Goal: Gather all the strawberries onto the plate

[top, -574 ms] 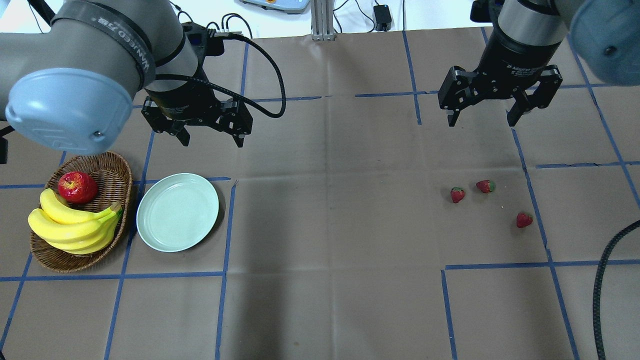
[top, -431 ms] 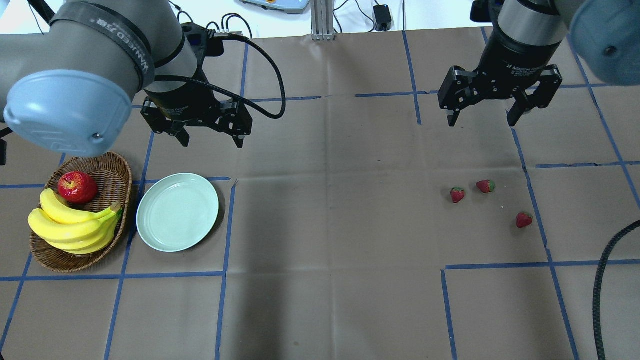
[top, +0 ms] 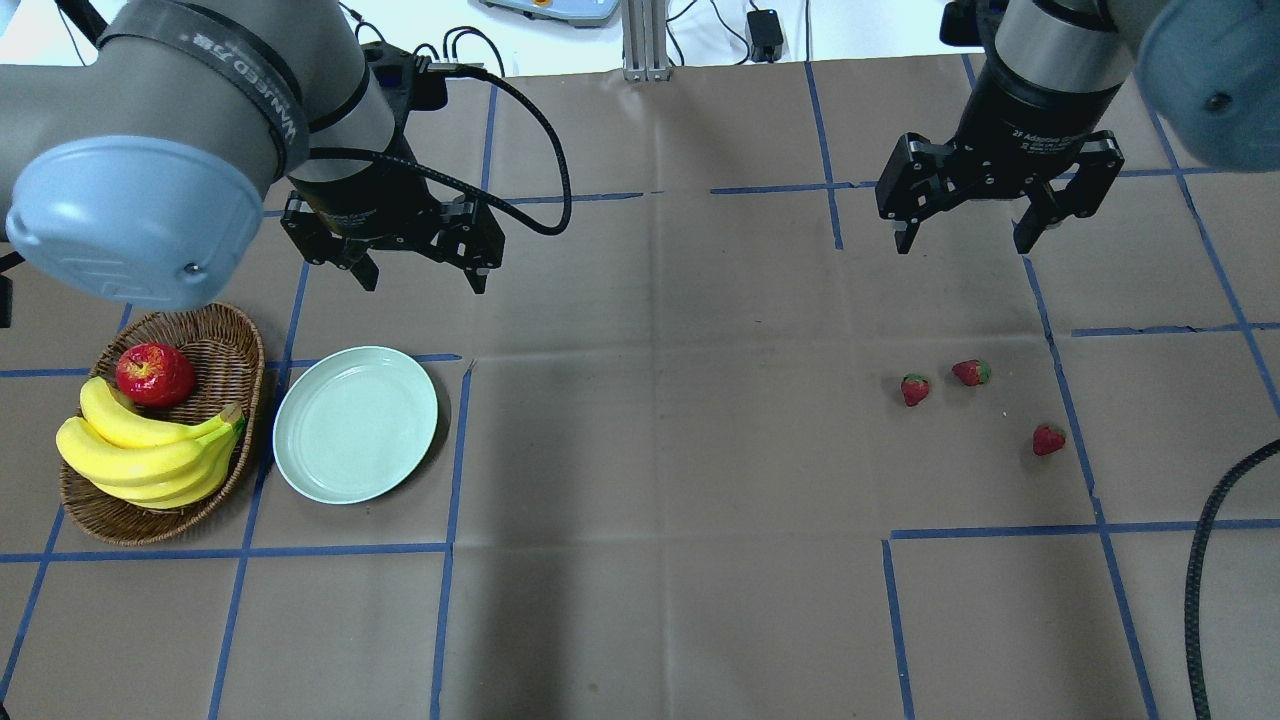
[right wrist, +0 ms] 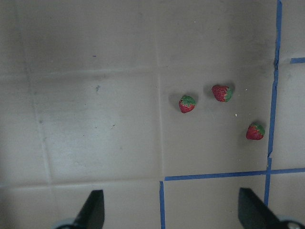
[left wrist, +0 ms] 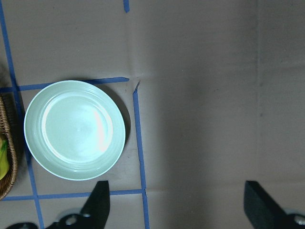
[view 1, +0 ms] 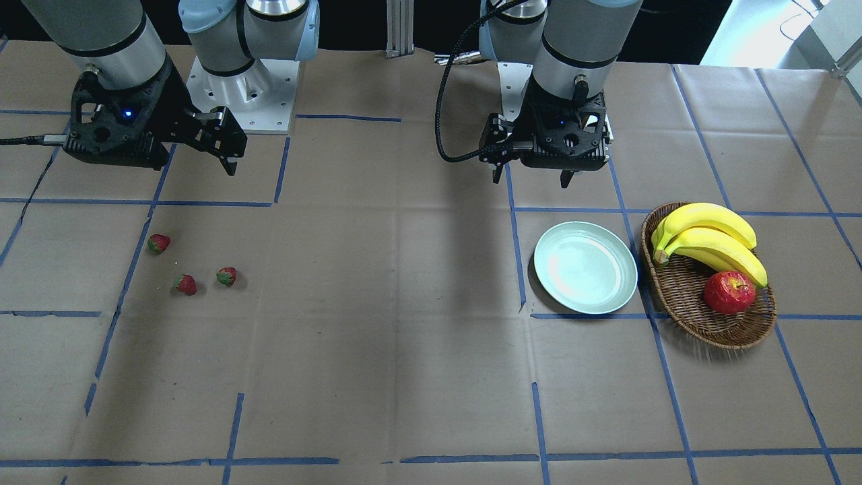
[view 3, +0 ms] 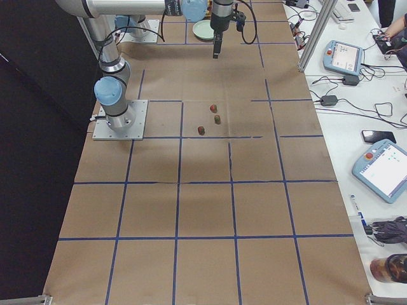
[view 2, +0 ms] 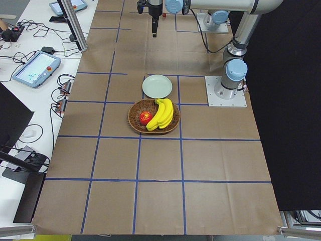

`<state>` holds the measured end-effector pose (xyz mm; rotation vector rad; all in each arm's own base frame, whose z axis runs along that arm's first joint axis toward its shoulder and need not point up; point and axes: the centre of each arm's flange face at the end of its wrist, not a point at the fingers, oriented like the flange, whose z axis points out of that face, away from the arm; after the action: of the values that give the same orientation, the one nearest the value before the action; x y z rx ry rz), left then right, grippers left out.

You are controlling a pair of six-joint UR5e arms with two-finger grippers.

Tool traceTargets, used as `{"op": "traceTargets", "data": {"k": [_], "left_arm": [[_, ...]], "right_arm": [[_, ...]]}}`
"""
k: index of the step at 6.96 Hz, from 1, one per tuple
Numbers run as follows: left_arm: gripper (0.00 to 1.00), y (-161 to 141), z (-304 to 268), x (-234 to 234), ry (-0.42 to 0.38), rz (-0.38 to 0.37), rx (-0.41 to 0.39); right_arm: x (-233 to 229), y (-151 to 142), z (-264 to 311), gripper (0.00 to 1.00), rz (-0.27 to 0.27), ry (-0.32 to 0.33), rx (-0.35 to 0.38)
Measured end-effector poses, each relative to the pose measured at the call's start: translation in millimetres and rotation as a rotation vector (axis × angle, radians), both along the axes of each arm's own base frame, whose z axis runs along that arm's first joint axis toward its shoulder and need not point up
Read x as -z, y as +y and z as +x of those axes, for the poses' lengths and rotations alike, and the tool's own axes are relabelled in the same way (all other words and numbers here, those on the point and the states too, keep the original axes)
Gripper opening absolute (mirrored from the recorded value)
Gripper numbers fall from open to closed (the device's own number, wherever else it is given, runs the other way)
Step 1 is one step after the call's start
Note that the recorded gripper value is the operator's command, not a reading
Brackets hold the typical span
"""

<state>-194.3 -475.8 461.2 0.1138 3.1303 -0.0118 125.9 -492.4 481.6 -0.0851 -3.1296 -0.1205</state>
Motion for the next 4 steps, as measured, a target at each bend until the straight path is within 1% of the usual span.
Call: {"op": "traceTargets", "data": {"k": [4], "left_arm": [[1.00,-2.1,-0.4,5.2,0.000,0.011,-0.001]], "right_arm": [[9.1,-3.7,-4.8,1.00,0.017,0.005,-0.010]]}}
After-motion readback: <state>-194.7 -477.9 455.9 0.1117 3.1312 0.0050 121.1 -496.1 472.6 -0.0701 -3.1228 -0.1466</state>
